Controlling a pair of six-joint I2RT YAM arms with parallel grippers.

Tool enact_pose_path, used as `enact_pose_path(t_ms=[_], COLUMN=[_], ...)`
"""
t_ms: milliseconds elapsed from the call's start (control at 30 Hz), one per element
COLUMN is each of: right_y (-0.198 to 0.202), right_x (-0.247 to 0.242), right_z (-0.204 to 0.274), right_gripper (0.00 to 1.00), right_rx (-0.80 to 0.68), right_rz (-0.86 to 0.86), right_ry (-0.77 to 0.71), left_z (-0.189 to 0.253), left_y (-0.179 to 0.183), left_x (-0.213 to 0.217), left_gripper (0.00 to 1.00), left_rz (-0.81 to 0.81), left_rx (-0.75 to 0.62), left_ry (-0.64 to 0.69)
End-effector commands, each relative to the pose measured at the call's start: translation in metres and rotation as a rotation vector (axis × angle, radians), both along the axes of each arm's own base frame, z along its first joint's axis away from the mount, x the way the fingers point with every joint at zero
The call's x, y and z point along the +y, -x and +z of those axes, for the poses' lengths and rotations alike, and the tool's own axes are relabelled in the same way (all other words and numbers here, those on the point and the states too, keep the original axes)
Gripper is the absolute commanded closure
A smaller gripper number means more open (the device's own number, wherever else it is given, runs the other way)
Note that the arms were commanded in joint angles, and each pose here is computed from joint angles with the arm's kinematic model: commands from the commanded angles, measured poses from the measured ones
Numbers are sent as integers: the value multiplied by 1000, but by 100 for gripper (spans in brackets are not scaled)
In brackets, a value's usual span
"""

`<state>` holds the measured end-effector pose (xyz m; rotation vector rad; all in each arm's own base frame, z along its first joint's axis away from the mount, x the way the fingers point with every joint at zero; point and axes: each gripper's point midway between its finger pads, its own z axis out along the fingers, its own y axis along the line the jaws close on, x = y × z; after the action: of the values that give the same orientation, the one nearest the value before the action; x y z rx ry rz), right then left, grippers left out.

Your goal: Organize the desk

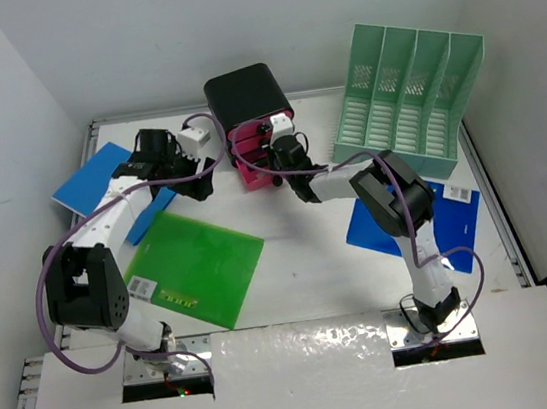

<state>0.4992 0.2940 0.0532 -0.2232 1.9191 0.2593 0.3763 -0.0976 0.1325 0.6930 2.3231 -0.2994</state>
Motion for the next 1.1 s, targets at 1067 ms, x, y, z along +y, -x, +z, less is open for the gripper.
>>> enact_pose_path(t_ms=[1067], right_y=[44], right_x=[-2], right_z=[-42], right_gripper=[49], right_rx=[173], right_rz=[-59], right_ry=[52], left_z=[6], left_y=[-5], left_x=[2], left_gripper=[25], left_rz=[-9], left_rx=[-18], left_ry=[1])
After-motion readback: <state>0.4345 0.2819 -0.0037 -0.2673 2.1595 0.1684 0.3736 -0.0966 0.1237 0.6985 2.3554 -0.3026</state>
